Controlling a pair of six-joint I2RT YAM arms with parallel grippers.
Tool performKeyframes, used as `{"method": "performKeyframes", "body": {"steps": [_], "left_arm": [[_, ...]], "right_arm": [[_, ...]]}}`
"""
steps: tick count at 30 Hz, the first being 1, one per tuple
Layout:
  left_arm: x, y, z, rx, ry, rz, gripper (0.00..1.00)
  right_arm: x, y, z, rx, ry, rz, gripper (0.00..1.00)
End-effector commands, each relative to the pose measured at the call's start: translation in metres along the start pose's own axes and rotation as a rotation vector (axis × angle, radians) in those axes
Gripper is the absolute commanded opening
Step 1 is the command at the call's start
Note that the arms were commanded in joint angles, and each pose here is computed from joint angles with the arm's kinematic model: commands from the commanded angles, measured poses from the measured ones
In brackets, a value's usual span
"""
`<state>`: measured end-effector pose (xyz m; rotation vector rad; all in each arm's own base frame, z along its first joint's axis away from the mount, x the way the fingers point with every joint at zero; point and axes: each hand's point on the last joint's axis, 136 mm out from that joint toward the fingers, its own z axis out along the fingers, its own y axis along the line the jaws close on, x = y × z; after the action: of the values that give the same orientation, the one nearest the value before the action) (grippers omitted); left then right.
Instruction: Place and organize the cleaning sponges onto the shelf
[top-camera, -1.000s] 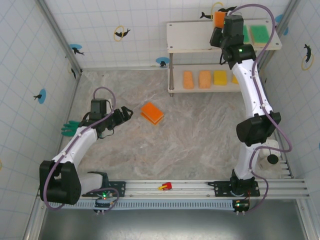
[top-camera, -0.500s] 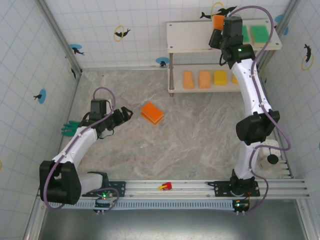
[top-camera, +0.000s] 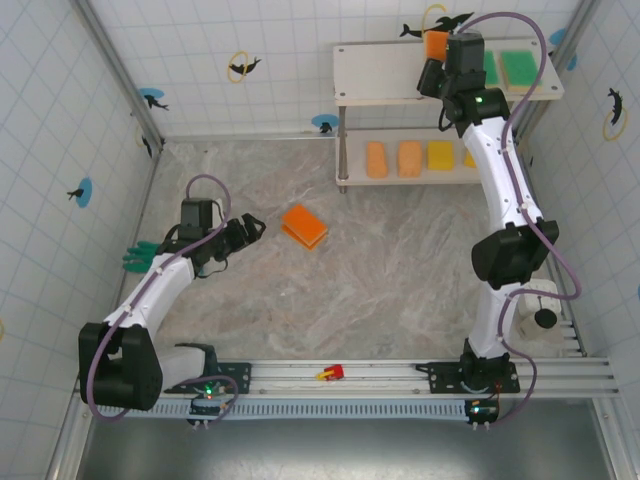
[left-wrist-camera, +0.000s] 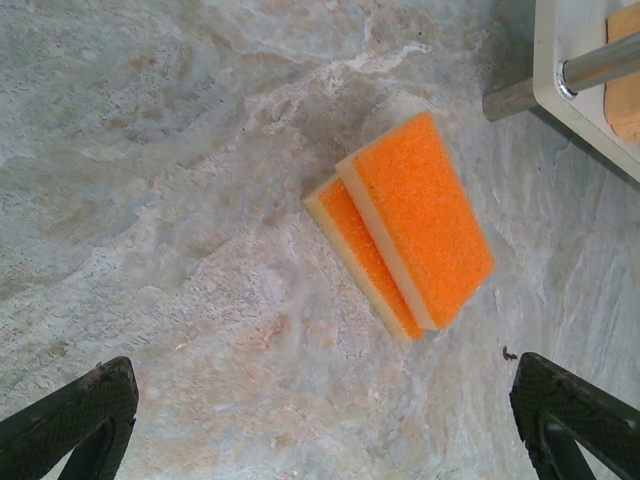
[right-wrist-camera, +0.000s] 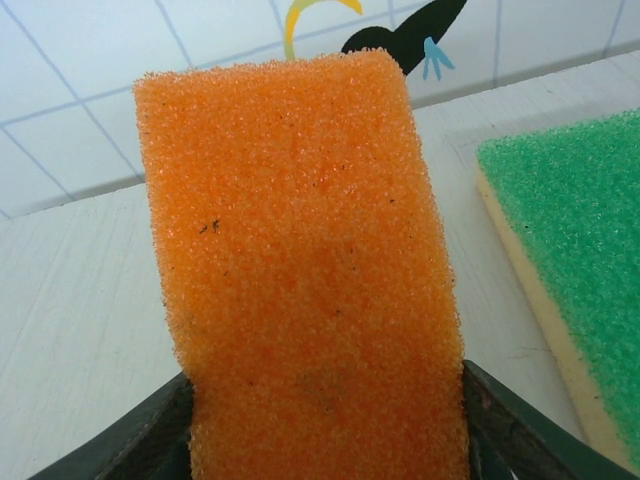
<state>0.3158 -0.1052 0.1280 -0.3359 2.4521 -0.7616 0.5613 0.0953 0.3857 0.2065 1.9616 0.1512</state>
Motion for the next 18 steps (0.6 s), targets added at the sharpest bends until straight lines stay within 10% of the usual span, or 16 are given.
{"method": "performKeyframes", "body": {"steps": [1,18], "left_arm": [[-0.0018,0.0019,-0.0049,-0.006,-0.017,0.021,0.97],[-0.0001,0.0039,-0.0042,-0.007,-0.018,0.019,0.97]], "right_arm": [[-0.0045,0.0034,0.0021,-0.007,-0.008,0.012,0.65],[-0.0042,0.0088,0.0008,-0.001,-0.016,0.01,0.72]]}}
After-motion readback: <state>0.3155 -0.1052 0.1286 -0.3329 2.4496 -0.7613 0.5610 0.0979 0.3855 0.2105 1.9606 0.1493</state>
